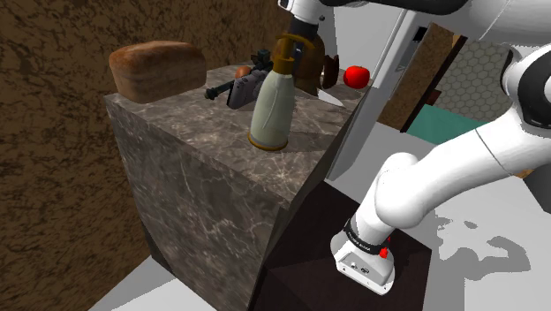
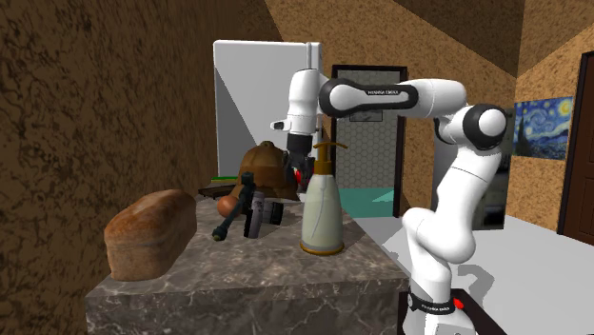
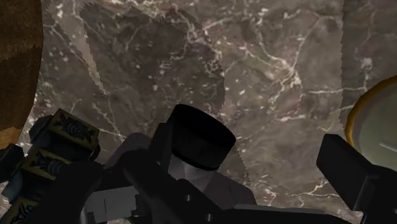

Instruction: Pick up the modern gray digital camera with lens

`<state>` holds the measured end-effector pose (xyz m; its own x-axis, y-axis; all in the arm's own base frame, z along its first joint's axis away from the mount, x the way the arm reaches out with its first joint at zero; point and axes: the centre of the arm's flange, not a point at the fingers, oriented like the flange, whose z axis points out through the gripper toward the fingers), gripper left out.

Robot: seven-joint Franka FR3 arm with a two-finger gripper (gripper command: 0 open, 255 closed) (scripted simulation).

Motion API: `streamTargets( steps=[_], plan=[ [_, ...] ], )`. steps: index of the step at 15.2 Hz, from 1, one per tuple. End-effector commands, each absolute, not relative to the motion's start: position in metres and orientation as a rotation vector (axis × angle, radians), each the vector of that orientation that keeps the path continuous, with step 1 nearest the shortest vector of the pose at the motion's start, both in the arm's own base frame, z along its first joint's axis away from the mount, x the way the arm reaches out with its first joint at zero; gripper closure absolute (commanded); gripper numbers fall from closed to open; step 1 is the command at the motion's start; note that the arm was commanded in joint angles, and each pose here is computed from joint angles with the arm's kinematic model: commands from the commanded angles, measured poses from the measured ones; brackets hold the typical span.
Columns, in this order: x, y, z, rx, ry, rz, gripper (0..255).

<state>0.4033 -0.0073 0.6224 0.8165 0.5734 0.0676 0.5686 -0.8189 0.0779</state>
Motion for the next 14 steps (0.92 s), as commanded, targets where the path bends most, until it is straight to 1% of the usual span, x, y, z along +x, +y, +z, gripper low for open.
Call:
streamTargets(
  steps=[1,9,14],
  plan=[
    [0.428,0.006,0.621,2.848,1.139,0.122,0],
    [0.498,0.087,0.61,2.368,1.852,0.067,0],
    [0.499,0.088,0.589,2.361,1.86,0.067,0]
  ],
)
